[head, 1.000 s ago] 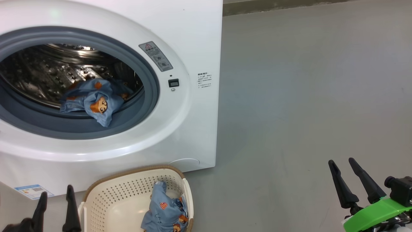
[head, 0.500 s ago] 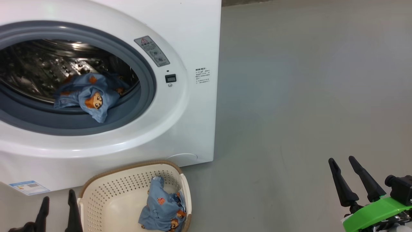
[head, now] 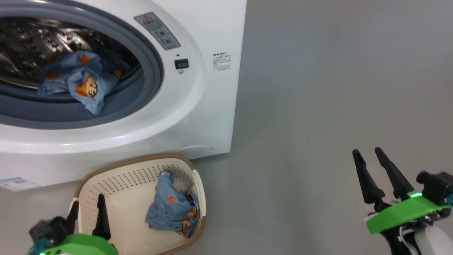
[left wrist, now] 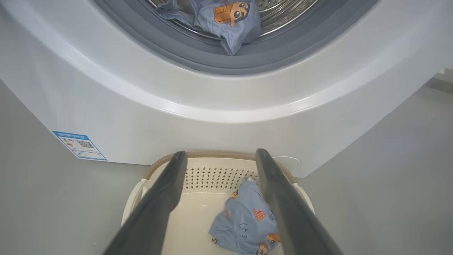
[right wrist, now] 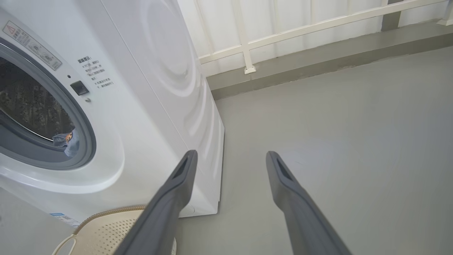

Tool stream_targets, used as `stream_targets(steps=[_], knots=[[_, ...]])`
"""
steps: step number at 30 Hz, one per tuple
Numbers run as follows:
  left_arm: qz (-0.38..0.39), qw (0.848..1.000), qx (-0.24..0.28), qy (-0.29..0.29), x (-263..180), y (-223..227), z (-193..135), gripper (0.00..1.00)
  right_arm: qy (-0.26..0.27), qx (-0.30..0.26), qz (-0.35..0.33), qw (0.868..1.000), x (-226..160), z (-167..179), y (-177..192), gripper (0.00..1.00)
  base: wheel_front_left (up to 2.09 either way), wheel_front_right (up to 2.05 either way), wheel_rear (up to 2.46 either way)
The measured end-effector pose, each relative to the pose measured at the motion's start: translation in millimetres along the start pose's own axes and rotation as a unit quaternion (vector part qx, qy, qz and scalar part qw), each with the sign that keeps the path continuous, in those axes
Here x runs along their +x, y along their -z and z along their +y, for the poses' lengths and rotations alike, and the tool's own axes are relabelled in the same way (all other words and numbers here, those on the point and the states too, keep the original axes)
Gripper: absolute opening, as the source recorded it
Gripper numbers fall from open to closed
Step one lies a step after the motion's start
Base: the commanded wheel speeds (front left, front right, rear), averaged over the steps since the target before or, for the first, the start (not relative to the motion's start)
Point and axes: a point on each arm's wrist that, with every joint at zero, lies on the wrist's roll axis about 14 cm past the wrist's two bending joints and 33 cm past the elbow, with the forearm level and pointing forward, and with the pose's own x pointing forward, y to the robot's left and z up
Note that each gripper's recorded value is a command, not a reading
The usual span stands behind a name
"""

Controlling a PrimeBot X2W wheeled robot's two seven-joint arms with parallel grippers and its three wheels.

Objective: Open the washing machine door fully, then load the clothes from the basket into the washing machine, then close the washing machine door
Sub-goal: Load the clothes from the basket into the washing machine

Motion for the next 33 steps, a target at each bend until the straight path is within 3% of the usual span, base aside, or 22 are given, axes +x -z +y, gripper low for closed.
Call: stream_targets(steps=[11, 26, 33], knots=[[0.118, 0.992, 0.002, 0.037, 46.5, 66.6, -19.6, 1.0, 0.003, 0.012, 0.005, 1.0, 36.6, 3.7, 12.9, 1.0, 0.0, 0.0, 0.0], [0.246, 0.965, 0.029, 0.084, 92.8, 139.8, -43.0, 1.0, 0.015, 0.014, 0.035, 0.999, 62.9, -3.5, 44.3, 1.0, 0.0, 0.0, 0.0], [0.299, 0.95, 0.031, 0.086, 101.1, 172.1, -38.4, 1.0, 0.016, 0.016, 0.047, 0.999, 73.7, -3.7, 58.5, 1.0, 0.0, 0.0, 0.0]])
